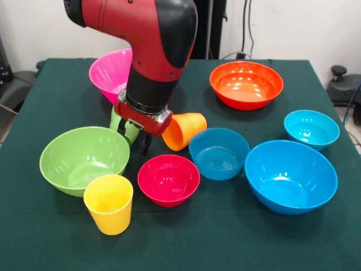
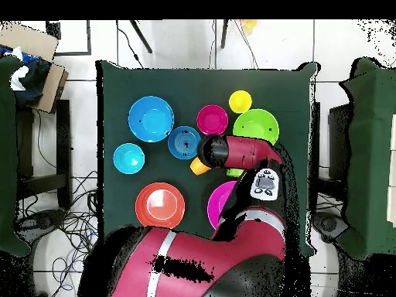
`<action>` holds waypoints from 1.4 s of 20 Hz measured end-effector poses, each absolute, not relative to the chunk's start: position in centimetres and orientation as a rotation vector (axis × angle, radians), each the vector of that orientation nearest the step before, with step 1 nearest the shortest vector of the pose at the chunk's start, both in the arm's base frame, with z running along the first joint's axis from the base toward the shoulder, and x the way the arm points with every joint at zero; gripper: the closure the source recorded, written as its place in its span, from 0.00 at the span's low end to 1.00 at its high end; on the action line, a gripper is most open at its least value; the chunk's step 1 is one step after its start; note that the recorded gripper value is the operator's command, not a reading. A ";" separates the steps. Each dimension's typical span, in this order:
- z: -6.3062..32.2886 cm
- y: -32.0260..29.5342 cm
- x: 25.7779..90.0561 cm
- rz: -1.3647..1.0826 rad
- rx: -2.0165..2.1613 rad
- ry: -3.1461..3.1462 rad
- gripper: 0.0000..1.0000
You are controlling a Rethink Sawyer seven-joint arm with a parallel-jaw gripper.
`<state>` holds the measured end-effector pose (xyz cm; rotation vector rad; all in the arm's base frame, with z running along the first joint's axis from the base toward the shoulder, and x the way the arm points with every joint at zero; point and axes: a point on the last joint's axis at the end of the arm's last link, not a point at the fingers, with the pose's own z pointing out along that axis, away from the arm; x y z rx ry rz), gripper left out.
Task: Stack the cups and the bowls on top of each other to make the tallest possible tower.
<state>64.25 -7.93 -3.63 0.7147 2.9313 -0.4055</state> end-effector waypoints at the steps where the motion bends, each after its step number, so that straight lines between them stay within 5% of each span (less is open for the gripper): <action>1: -3.6 -8.0 64.3 -0.387 0.726 2.933 0.00; 15: -3.2 -15.1 63.5 -0.250 0.891 2.953 0.00; 28: -4.0 -12.4 63.8 -0.193 0.807 2.983 0.00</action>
